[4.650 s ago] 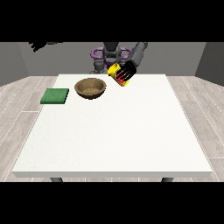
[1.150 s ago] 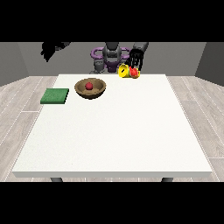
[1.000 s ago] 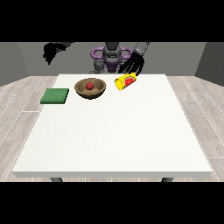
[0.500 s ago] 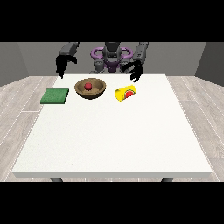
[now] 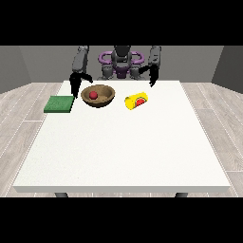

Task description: Pick the cup and pour the ball into the bowl, then pick the bowl and place it on the pad

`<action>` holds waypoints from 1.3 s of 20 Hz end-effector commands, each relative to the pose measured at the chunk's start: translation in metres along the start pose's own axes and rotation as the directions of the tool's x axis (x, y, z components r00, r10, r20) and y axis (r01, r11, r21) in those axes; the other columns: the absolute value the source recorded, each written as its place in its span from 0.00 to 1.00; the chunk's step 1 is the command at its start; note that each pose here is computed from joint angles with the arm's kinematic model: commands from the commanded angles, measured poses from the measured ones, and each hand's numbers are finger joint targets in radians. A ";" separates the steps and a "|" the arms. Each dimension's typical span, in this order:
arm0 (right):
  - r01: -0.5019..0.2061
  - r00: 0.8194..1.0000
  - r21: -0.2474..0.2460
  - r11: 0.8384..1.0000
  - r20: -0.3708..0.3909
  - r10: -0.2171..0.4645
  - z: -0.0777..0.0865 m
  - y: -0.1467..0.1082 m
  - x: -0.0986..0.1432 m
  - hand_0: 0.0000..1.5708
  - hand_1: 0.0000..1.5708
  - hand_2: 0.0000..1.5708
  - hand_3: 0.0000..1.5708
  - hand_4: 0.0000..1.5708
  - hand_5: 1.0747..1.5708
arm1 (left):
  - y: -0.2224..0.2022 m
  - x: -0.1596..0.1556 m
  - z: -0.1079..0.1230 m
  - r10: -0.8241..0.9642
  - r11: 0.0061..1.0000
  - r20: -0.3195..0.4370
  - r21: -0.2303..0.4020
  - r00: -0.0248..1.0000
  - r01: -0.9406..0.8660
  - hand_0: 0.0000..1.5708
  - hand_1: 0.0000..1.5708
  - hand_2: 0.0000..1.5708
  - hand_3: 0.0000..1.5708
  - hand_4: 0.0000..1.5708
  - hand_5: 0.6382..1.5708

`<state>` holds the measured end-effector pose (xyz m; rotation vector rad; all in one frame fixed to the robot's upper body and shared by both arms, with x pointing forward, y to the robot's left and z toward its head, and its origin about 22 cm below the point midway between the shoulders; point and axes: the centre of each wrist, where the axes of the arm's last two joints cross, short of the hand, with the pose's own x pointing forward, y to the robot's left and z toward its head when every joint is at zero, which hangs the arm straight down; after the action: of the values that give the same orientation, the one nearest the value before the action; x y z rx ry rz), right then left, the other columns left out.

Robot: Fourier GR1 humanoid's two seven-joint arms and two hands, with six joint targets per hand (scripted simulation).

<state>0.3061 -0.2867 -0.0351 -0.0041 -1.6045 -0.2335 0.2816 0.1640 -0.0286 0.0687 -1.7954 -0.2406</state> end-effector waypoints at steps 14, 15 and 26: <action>0.018 0.999 -0.012 1.000 -0.047 -0.019 0.033 -0.010 -0.089 0.00 0.00 0.00 0.00 0.22 1.00 | 0.014 0.027 -0.002 -0.007 0.999 0.055 -0.033 0.998 0.008 0.00 0.00 0.00 0.00 0.61 0.84; -0.013 0.996 -0.019 1.000 -0.083 0.012 0.007 -0.013 -0.068 0.00 0.00 0.00 0.00 0.23 1.00 | 0.000 0.029 0.003 -0.011 1.000 0.048 -0.021 0.999 0.012 0.00 0.00 0.00 0.00 0.61 0.84; 0.104 0.986 -0.252 0.962 -0.104 -0.133 0.034 -0.027 -0.091 1.00 1.00 1.00 0.64 0.53 0.77 | 0.024 0.048 -0.012 -0.020 0.998 0.175 -0.060 0.984 0.031 0.00 0.00 0.00 0.00 0.61 0.84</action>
<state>0.2824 -0.2924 -0.1157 -0.0333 -1.6257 -0.4368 0.2805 0.1750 0.0142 0.0337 -1.9064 -0.3017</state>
